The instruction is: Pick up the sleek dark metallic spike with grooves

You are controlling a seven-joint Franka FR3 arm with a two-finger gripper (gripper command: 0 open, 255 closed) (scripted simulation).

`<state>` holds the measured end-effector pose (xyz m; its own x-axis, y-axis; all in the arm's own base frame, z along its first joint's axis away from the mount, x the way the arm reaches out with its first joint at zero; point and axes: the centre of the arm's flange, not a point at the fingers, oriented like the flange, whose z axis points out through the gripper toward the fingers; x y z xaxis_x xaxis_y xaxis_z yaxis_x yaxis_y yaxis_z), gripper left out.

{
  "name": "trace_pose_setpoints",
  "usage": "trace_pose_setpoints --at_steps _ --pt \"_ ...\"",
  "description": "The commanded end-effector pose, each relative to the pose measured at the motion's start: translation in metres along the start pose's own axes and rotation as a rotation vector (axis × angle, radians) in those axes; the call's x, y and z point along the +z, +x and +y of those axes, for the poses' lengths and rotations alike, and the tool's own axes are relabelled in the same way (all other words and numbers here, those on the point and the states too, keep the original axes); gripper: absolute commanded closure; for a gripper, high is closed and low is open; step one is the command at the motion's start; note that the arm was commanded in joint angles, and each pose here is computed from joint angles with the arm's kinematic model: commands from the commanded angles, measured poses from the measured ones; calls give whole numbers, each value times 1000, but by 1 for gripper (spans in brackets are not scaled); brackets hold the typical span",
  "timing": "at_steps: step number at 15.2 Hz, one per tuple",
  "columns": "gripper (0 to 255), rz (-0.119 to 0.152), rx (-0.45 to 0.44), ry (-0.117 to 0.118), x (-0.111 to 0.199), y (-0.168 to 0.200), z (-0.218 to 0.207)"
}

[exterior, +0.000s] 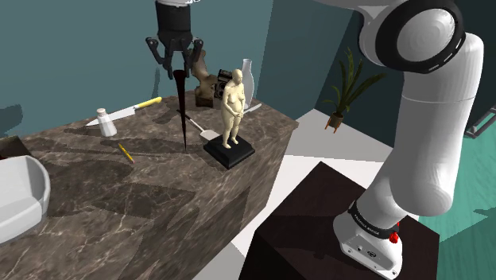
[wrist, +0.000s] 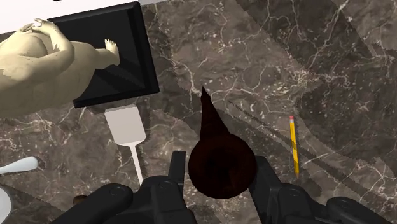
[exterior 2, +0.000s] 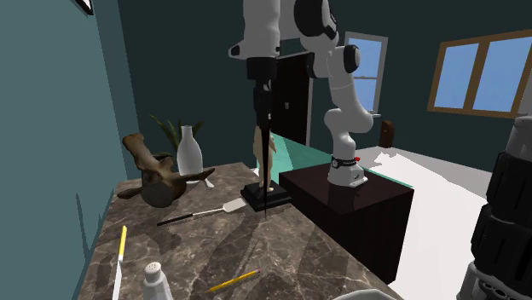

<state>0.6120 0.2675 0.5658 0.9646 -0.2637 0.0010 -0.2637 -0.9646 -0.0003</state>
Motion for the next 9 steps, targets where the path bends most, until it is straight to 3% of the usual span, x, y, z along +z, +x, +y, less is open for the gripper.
trace_pose_setpoints --at_steps 1,9 --pt "255 0 0 0 -11 0 0" --pt "255 0 0 0 -43 0 0"
